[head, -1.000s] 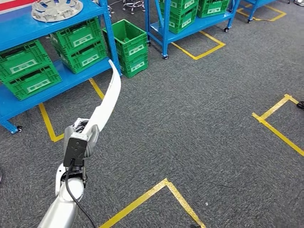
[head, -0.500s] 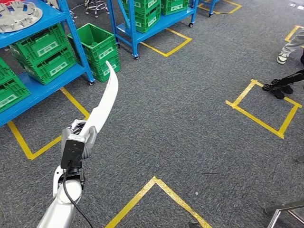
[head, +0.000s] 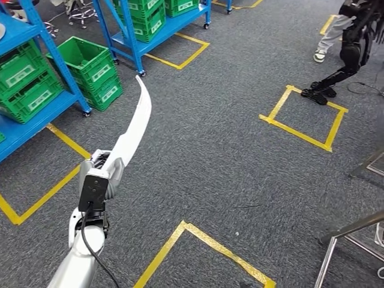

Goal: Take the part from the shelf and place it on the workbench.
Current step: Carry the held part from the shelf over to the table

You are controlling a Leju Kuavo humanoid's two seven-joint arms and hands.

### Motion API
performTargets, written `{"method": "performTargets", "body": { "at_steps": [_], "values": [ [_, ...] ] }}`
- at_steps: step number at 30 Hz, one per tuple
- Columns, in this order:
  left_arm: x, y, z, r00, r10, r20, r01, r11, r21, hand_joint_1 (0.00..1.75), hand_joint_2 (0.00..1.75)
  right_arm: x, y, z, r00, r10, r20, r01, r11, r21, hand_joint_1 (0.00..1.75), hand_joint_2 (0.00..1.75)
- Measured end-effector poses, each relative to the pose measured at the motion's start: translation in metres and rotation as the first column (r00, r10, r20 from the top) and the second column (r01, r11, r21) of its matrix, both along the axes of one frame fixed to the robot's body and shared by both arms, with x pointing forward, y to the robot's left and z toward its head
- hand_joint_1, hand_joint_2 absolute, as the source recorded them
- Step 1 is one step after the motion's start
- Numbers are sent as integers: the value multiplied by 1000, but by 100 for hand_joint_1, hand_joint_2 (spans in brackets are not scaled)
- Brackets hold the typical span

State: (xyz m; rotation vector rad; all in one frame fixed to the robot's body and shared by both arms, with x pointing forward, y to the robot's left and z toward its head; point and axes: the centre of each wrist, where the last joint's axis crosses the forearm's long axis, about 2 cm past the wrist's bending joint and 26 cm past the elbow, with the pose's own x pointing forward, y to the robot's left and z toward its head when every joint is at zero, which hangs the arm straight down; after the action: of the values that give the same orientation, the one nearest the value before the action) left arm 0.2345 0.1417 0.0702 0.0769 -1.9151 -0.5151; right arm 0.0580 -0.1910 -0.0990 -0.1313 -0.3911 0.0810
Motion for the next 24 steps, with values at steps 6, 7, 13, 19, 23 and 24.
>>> {"method": "performTargets", "body": {
  "at_steps": [6, 7, 13, 19, 23, 24],
  "values": [
    [-1, 0, -1, 1000, 0, -1, 0, 1000, 1, 169, 175, 2, 0, 0, 1000, -4, 0, 4, 1000, 1, 0, 175],
    [-2, 1, -2, 1000, 1, -3, -1, 1000, 2, 169, 175, 1, 0, 0, 1000, -4, 0, 4, 1000, 1, 0, 175],
    [-2, 1, -2, 1000, 0, -2, 0, 1000, 3, 169, 175, 2, 1, 1, 1000, -4, 1, 4, 1000, 5, 0, 175],
    [-1, -1, 0, 1000, 2, 1, -2, 1000, -3, 169, 175, 4, 0, 1, 1000, -7, 5, 7, 1000, 4, 0, 175],
    [-2, 0, -1, 1000, 3, -2, -3, 1000, -1, 169, 175, 9, 0, 1, 1000, -7, 14, 7, 1000, 3, 0, 175],
    [-2, 0, -1, 1000, 3, -2, -3, 1000, -2, 169, 175, 8, 0, 1, 1000, -7, 11, 7, 1000, 3, 0, 175]
  ]
}}
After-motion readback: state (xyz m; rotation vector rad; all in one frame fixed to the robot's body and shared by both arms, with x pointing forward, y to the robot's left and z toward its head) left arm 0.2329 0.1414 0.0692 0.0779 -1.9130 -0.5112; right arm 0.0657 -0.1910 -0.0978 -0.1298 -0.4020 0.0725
